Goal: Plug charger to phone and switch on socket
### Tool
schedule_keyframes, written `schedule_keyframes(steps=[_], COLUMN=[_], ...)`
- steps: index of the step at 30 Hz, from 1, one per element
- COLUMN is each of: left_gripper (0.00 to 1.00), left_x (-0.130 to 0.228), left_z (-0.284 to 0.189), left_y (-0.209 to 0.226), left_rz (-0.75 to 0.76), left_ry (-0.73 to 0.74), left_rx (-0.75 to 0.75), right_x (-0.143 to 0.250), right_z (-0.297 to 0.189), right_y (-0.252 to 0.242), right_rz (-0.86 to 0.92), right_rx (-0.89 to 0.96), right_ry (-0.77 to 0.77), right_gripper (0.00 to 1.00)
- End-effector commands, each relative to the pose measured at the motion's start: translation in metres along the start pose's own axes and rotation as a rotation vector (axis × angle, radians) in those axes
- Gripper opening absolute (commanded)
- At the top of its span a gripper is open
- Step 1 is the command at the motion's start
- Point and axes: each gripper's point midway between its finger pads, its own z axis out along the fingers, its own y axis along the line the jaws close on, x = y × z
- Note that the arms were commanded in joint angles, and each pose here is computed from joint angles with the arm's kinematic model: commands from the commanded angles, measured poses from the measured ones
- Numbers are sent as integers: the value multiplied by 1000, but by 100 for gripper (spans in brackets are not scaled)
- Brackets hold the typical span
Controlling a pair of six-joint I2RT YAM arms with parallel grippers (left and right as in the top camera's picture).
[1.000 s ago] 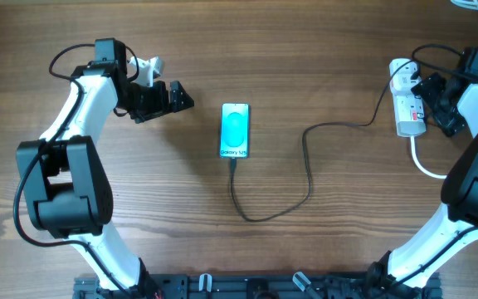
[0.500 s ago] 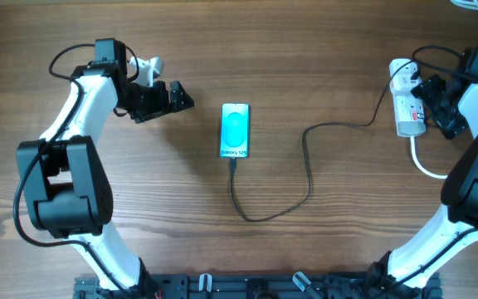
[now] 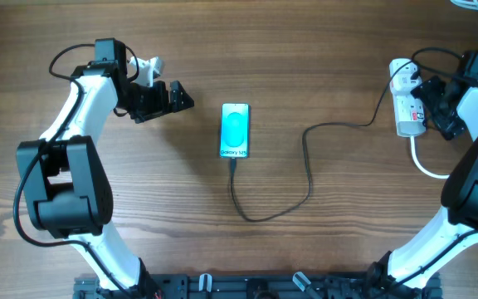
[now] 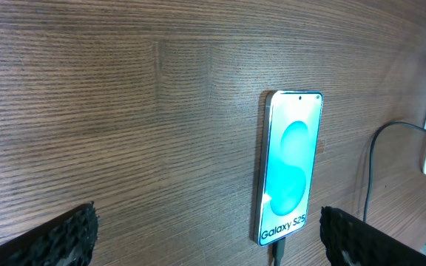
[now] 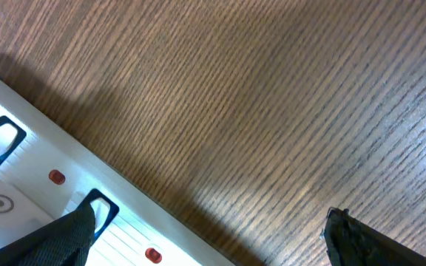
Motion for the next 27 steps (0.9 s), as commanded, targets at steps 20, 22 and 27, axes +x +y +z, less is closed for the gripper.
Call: schedule_keyframes(steps=[20,22,27], left_gripper=[100,100,100], left_x=[0,0,0], left_z=[-1,-1,-1], left_y=[1,1,1], left_rz=[-1,-1,-1], left_ry=[-2,-2,-2], left_rx=[-6,-6,-6], right_x=[-5,-12,-16], right_z=[-2,-1,0], right_y=[-35,-21,-13], right_rz=[44,22,6], right_rx=[55,-8,-49], right_ry=[42,20,1], right_gripper=[100,99,100])
